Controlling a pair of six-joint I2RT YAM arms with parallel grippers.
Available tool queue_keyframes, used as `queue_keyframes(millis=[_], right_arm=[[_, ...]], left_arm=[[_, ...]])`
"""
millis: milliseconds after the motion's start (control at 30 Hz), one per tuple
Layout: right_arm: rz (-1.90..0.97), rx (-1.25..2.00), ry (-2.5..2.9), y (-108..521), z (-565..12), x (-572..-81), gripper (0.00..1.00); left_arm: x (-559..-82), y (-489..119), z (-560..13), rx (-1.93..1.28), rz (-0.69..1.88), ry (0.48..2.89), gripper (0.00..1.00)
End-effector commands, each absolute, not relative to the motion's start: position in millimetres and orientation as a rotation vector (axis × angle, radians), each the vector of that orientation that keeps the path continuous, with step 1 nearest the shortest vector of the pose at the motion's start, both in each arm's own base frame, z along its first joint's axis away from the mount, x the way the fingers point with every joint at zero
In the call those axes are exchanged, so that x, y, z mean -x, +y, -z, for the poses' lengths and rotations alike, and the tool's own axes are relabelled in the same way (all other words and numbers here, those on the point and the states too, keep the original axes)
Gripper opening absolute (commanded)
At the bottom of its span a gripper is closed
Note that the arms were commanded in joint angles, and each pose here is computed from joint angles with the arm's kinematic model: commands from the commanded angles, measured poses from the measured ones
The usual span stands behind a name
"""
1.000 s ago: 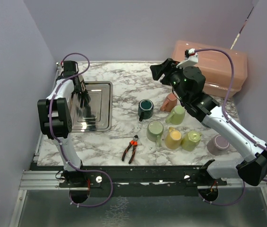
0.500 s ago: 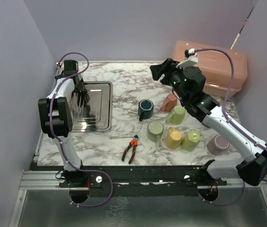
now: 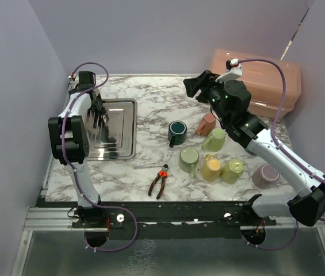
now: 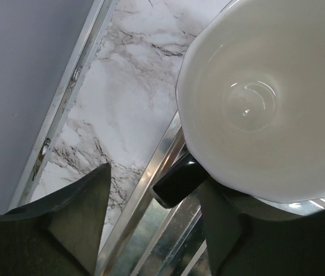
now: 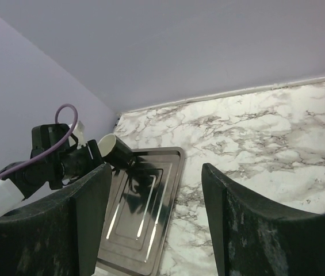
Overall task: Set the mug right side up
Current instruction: Place the cup on the tray, then turn over the cup at the center of the board.
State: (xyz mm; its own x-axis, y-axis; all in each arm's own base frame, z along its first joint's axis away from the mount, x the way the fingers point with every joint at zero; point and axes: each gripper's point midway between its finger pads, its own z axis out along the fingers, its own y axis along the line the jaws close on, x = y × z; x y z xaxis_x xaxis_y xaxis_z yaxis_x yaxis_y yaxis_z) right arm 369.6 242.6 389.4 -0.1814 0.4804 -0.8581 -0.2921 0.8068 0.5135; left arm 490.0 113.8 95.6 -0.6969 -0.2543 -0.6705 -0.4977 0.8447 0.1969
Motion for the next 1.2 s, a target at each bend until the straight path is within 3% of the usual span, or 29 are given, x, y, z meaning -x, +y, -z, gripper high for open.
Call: queue_keyframes(millis=[0,100,267,467,800,1000,1167], right_arm=[[-0.702,-0.15,1.602,238.6,-397.2,-365.1,0.68],[-0.701,-0.155,1.602,237.4,-397.0,-364.6,0.68],[-0.713,-0.151,1.619,240.5,-391.9,-364.2,0.68],[-0.715,-0.135,1.649,244.5,-387.3,-364.3,0.68],[-0.616,0.013,1.911,260.9,-328.2,-365.6,0.72],[-0.446,0.048,2.164,261.2,-265.9,-369.9,0.77],[-0.285,0.078,2.278,255.9,-220.9,-362.2,0.8]], left_arm=[[-493.9,123.9,-100.6,0.573,-0.533,2.332,0.57],[-485.7,126.6,-103.6,0.596,-0.562,2.321,0.56],[-473.7,131.7,-113.4,0.612,-0.61,2.303,0.69],[-466.1,132.3,-141.3,0.629,-0.604,2.262,0.78],[-442.2,114.9,-194.0,0.651,-0.469,2.214,0.88],[-430.3,71.6,-208.9,0.572,-0.205,2.232,0.88],[-423.0,-6.8,-211.2,0.363,0.172,2.27,0.87]])
